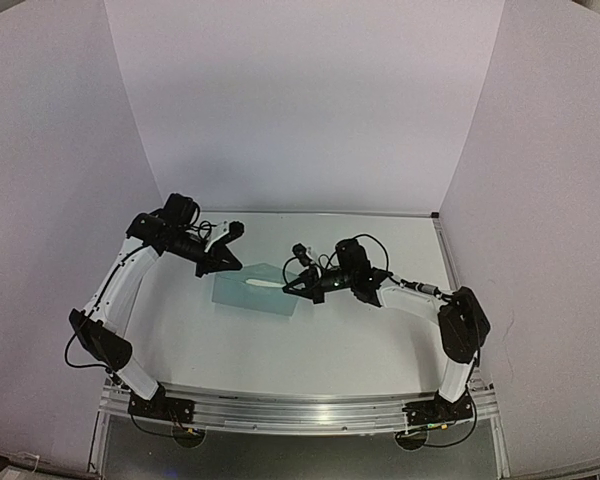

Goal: Place the letter into the envelope and seal it

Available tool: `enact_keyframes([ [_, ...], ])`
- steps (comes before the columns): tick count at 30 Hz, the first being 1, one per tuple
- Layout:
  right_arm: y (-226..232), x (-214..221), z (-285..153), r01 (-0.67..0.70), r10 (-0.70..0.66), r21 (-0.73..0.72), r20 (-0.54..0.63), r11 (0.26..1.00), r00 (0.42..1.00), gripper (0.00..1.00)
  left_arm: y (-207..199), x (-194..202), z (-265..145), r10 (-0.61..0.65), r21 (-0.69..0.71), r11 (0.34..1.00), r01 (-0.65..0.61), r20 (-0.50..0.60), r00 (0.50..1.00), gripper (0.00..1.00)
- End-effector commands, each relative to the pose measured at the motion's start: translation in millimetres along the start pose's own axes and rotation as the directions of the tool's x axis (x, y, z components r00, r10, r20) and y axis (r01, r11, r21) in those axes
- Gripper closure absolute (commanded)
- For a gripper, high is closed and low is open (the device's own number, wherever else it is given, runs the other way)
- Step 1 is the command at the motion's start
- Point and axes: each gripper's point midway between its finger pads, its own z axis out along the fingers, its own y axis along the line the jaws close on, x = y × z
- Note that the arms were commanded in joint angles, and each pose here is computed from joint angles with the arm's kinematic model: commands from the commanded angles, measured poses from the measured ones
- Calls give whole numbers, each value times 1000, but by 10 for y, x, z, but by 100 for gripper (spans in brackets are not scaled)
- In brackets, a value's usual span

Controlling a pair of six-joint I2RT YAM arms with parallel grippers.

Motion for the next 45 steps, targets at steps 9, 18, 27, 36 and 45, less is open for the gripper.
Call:
enact_keyframes([
  [9, -250, 492, -30, -322, 329, 64, -159, 944, 931, 100, 779, 121, -323, -171, -396, 899, 186, 74, 982, 0],
  [18, -496, 1139, 116, -496, 505, 125, -366, 859, 782, 100, 888, 312, -420, -227, -441, 862, 250, 107, 968, 0],
  [27, -919, 1526, 92, -613, 640, 205, -369, 763, 673, 88, 763, 374, -350, -246, -387, 883, 267, 105, 964, 0],
  [36, -1167, 1564, 97, -596, 658, 280, -342, 753, 671, 69, 770, 355, -349, -238, -384, 885, 261, 108, 965, 0],
  [45, -1161, 1471, -51, -586, 690, 371, -293, 720, 662, 57, 746, 353, -337, -233, -372, 892, 257, 108, 966, 0],
])
